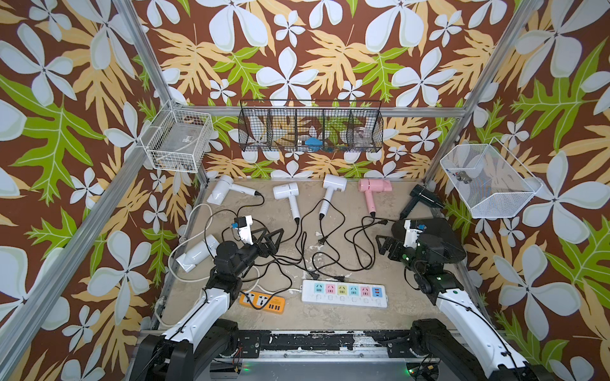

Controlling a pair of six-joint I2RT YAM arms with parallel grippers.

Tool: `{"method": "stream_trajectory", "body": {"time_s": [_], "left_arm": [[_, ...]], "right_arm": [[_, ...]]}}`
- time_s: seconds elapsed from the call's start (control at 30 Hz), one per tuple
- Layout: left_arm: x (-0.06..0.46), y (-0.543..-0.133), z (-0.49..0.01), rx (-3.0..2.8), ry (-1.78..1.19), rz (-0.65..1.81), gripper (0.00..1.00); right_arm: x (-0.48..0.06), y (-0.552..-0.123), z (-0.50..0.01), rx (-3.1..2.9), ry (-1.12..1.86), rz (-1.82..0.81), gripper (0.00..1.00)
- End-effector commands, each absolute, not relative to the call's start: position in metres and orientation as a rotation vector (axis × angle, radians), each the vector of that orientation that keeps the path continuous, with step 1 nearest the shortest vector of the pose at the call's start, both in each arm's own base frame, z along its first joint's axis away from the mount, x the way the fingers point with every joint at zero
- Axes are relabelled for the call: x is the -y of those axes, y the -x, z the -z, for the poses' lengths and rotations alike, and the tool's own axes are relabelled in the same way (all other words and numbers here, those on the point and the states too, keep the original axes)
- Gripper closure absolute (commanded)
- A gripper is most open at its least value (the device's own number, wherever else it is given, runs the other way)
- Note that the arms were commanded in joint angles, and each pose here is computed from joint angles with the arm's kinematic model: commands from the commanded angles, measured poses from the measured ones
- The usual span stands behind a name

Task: Charge the blow dryers
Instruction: Move the socket to the center of the board.

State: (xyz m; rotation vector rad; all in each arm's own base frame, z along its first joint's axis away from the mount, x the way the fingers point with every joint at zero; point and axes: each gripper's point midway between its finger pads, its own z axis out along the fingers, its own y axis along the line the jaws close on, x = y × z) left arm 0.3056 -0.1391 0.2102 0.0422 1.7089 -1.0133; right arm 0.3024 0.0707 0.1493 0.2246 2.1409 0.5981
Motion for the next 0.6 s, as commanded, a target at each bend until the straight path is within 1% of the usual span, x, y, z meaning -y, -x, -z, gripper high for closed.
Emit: {"method": "stream_trajectory", "body": {"time_s": [0.0,0.13,0.23,0.33,0.43,0.57], "left_arm": [[0.147,-0.294,-0.222,-1.644,-0.078,1.111,0.00],[0.138,-0.305,-0.203,-1.702,0.110,1.149,0.00],[0.153,-0.307,-0.200,-1.708,0.084,1.280,0.00],[0.154,-0.303,-0.195,-1.655,0.128,1.378,0.00],[0.157,-0.303,-0.190,-1.641,0.145,1.397,0.00],[0.170,-0.302,-0.187,-1.669,0.087,1.357,0.00]], "right_arm": [[-0.089,-0.295,-0.151,-2.191,-0.143,-0.667,0.00],[-0.114,-0.279,-0.153,-2.243,-0.018,-0.647,0.00],[-0.140,-0.261,-0.155,-2.272,0.088,-0.673,0.00],[-0.170,-0.238,-0.155,-2.307,0.231,-0.693,0.00],[-0.196,-0.209,-0.150,-2.353,0.368,-0.695,0.00],[-0.213,-0.174,-0.139,-2.412,0.484,-0.702,0.04]]}}
